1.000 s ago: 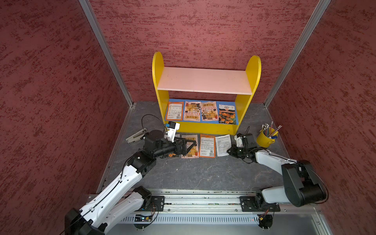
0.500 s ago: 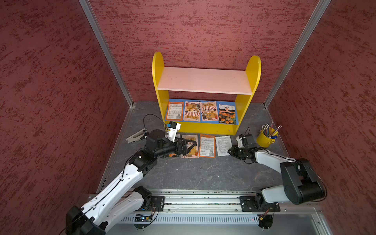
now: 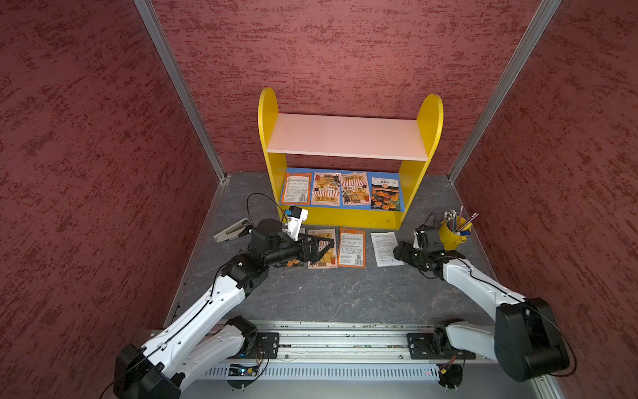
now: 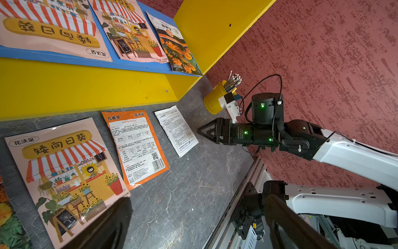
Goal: Take the seed bag off the shelf
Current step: Place the seed packet at the center of the board, then pick up the seed packet from the shelf.
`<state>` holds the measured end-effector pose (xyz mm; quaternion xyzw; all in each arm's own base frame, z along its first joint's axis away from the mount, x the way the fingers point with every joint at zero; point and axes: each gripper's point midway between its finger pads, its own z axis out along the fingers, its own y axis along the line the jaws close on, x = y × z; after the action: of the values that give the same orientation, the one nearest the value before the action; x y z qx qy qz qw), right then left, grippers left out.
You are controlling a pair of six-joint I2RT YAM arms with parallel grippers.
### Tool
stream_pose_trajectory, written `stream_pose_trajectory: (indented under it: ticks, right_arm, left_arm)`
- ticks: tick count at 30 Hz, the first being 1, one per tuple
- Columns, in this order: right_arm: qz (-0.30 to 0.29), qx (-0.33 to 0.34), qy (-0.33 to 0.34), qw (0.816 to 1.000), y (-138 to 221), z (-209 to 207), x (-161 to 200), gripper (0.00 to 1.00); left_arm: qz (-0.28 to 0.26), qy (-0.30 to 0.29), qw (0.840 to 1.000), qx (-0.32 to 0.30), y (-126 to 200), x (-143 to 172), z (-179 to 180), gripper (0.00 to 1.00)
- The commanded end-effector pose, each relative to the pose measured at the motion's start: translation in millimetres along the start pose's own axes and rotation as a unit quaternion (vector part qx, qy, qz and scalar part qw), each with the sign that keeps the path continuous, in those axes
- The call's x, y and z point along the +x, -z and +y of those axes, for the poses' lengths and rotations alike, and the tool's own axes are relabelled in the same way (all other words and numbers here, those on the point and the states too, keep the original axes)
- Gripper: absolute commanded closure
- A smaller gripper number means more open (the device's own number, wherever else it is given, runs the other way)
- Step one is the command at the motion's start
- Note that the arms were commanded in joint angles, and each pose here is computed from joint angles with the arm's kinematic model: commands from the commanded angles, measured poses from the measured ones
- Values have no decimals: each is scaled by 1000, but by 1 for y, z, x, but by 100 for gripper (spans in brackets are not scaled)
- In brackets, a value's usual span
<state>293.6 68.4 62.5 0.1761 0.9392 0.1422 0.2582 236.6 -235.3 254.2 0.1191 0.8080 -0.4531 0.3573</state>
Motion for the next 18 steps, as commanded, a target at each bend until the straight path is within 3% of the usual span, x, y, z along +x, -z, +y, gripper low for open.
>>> stream_pose_trajectory:
  ticks: [1, 9, 12, 14, 18]
  right_arm:
    - [-21, -15, 13, 1000, 10, 6, -8, 17]
    - [-41, -189, 58, 979, 62, 78, -25, 4]
    - [-68, -168, -12, 983, 73, 71, -39, 2]
    - [-105, -183, -68, 975, 80, 70, -49, 2]
    - [-159, -207, -70, 963, 98, 83, -68, 1]
  left_arm:
    - [-10, -9, 1000, 17, 2, -4, -8, 0]
    - [-10, -9, 1000, 0, 2, -11, -7, 0]
    - [-11, -3, 1000, -23, 0, -17, -2, 0]
    - [-11, -8, 1000, -25, -1, -21, -3, 0]
    - [-13, -5, 1000, -24, -6, -24, -3, 0]
